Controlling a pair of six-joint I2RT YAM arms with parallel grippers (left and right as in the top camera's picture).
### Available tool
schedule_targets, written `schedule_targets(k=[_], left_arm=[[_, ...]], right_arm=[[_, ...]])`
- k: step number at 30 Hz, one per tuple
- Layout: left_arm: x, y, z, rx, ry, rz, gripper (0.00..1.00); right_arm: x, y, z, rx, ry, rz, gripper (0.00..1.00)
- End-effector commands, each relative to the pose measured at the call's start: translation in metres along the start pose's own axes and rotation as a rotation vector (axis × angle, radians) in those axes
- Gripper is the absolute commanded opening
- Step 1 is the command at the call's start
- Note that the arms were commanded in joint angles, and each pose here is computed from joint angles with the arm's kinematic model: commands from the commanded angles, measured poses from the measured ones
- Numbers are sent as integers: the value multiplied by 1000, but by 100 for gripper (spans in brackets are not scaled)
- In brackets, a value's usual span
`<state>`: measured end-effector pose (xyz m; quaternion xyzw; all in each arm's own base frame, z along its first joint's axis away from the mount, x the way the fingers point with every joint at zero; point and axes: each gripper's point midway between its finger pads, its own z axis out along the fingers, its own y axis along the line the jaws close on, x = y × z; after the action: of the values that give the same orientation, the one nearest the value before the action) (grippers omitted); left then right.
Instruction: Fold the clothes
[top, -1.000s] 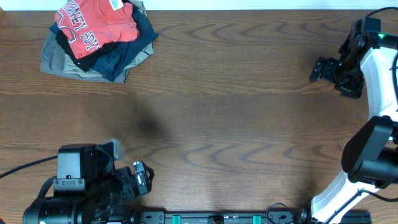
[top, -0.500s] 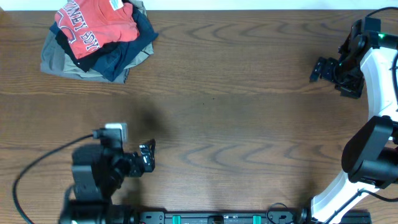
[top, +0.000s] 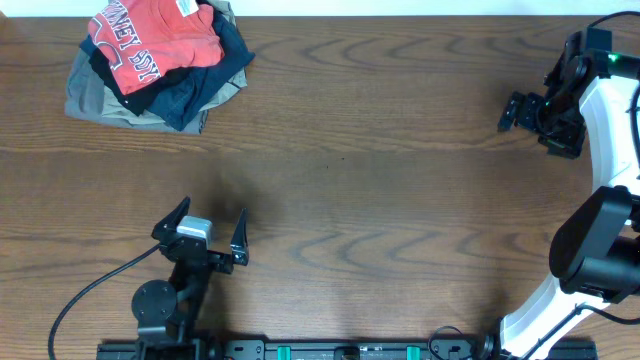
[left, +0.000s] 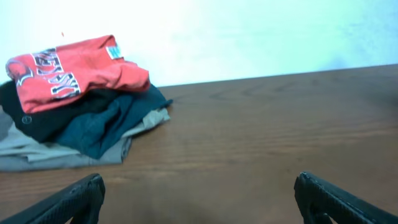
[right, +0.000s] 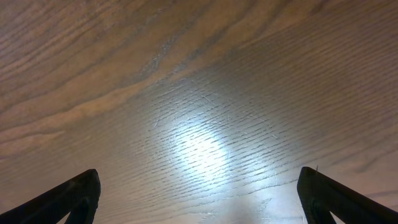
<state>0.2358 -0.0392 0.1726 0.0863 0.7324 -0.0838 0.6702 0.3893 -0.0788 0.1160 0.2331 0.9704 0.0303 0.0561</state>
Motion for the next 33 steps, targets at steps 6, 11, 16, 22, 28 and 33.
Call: schedule_targets(k=[6, 11, 16, 22, 28, 33], left_arm=[[17, 31, 4, -172, -5, 34, 98], [21, 53, -1, -304, 13, 31, 98], [36, 63, -5, -363, 71, 3, 98], [36, 62, -5, -359, 70, 3, 98], [36, 62, -5, -359, 72, 3, 98], [36, 62, -5, -359, 72, 3, 98]], right_arm=[[0, 3, -2, -3, -4, 4, 99], [0, 3, -2, -2, -5, 5, 99], [0, 3, -2, -3, -4, 5, 99], [0, 3, -2, -2, -4, 4, 99], [1, 3, -2, -3, -4, 4, 99], [1, 4, -2, -3, -4, 3, 99]])
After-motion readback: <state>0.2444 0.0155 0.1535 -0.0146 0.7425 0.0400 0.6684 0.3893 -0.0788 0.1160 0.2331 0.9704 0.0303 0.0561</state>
